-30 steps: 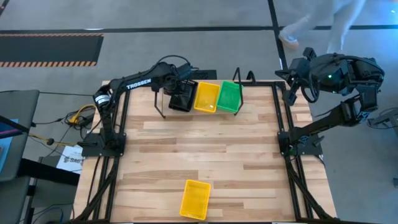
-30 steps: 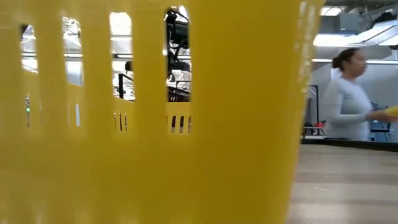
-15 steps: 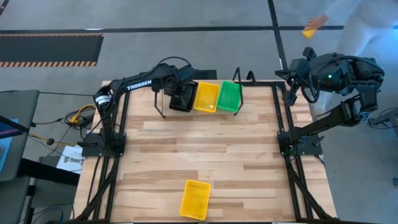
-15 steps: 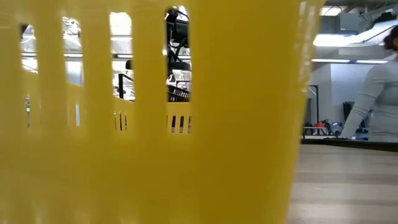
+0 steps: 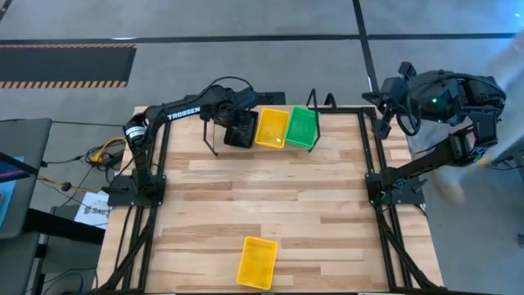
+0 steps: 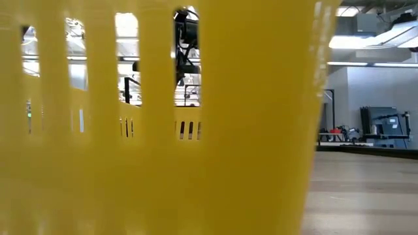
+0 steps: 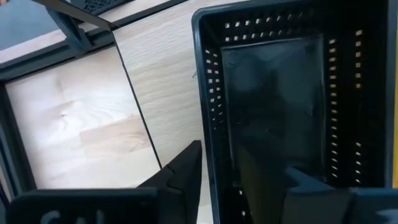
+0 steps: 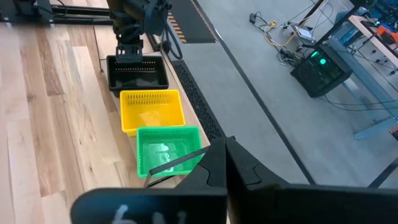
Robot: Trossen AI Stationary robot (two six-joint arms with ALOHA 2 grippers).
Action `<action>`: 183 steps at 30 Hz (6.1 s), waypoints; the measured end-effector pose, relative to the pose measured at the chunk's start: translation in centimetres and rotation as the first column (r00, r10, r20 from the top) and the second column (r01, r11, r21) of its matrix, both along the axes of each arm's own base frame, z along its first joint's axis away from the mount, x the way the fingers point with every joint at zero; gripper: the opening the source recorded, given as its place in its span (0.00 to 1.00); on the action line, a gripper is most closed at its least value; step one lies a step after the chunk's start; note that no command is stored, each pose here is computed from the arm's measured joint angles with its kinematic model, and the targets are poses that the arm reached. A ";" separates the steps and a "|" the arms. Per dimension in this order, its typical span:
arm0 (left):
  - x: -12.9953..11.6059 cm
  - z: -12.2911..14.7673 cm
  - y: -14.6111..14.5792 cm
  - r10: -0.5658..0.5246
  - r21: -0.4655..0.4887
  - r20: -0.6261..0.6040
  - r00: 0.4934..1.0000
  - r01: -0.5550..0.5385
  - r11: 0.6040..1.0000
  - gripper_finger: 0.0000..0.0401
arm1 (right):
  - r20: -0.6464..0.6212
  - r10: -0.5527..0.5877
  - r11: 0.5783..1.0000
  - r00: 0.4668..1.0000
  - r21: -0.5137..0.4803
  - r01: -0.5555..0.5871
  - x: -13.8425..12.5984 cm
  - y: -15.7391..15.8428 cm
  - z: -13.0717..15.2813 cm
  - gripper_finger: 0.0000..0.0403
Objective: Stack baskets on shelf by color
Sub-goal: Stack the black bin on the black bin on the shelf, then stack the yellow bin on the yellow bin on the shelf
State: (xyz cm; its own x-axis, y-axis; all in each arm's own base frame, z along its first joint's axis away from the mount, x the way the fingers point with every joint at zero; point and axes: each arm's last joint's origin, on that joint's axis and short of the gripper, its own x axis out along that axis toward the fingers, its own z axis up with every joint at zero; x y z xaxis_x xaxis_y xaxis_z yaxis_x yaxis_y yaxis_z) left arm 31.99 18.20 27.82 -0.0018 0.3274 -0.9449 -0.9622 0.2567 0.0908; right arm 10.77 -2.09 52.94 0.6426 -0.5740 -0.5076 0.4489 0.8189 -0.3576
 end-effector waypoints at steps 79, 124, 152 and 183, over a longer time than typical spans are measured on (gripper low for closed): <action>0.2 -0.1 -37.3 0.140 -0.336 0.265 0.954 -0.044 0.941 0.17 | 0.009 -0.007 1.000 1.000 0.010 0.007 0.0 0.0 0.0 0.01; 4.8 -9.6 -40.0 0.099 -0.424 0.143 0.985 -0.030 0.905 0.18 | -0.040 0.034 0.998 0.999 -0.043 -0.036 0.0 0.0 0.0 0.01; -0.5 8.5 -24.4 0.009 0.214 0.297 0.955 -0.075 0.974 0.00 | -0.037 0.032 0.999 0.999 -0.041 -0.034 0.0 0.0 0.0 0.01; 4.7 8.9 -4.5 -0.228 0.239 0.486 0.844 0.123 0.963 0.00 | 0.066 -0.064 0.995 0.996 0.075 0.059 0.0 0.0 0.0 0.01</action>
State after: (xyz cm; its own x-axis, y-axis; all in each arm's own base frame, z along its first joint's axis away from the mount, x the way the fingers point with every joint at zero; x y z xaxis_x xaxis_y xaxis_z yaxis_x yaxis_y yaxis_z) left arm 36.66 13.74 36.69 0.5326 0.4502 -0.7167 -0.8276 0.4541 -0.3298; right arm 10.76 -2.10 52.95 0.6417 -0.5766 -0.5057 0.5202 0.8117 -0.2654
